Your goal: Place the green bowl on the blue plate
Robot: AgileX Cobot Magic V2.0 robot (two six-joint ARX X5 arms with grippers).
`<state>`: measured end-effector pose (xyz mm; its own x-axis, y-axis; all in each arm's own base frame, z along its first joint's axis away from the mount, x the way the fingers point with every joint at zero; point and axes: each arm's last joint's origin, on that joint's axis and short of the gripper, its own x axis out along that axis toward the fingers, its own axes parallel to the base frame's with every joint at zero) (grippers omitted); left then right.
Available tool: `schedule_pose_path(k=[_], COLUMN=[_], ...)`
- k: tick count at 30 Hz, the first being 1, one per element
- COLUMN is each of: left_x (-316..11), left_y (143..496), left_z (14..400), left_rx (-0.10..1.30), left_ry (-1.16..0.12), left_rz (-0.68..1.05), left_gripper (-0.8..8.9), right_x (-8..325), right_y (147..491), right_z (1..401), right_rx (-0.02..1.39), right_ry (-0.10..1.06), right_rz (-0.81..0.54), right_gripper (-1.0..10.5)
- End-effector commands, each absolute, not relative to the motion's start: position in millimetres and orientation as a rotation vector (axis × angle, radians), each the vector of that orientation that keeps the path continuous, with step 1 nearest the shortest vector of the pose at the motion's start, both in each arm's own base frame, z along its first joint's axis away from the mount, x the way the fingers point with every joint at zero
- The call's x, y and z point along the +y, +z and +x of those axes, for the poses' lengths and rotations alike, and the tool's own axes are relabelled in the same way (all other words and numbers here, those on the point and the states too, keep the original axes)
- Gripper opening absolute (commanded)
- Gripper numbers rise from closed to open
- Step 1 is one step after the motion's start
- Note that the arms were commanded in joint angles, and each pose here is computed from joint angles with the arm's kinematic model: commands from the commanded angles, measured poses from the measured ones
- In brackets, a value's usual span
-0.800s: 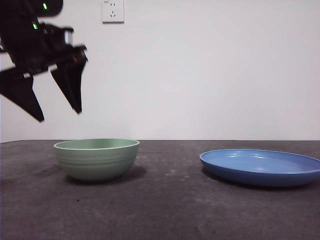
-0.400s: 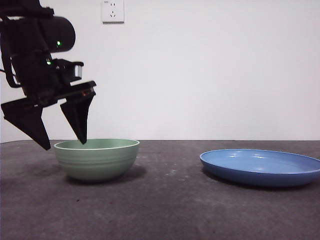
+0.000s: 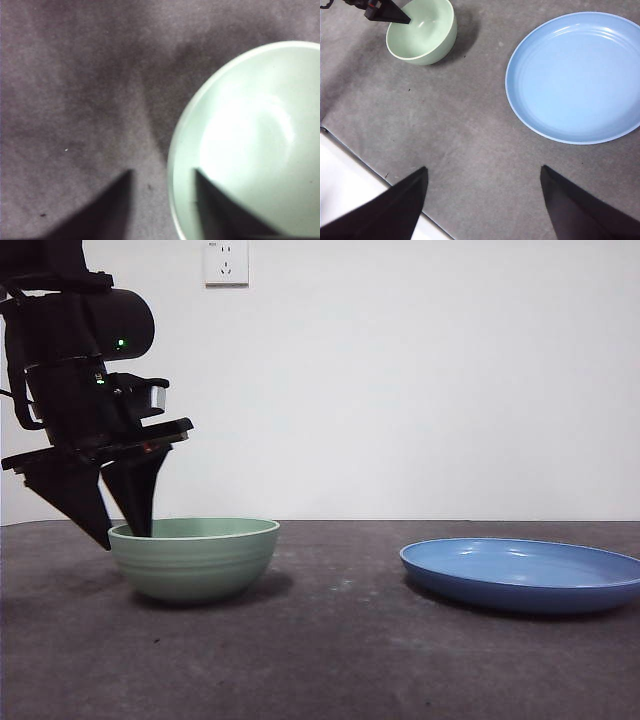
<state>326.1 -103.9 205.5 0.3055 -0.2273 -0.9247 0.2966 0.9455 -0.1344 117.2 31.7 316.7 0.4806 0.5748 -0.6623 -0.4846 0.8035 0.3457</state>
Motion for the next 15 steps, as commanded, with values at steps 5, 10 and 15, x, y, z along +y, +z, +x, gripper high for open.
schedule_pose_path(k=[5,10,15], left_x=[-106.9,-107.1,-108.1], left_y=[205.7,206.0,209.5], left_z=[331.6,332.2,333.0], left_rx=[1.204,1.197,1.179], left_ry=[-0.347,-0.346,-0.350], left_rz=[0.070,0.066,0.018], left_gripper=[0.15,0.15,0.15], right_x=[32.2,32.2,32.2], right_y=[322.9,322.9,322.9], right_z=[118.0,118.0,118.0], right_rx=[0.826,0.825,0.825], right_ry=[0.654,0.654,0.654], right_rz=[0.109,0.109,0.109], right_gripper=[3.6,3.6,3.6])
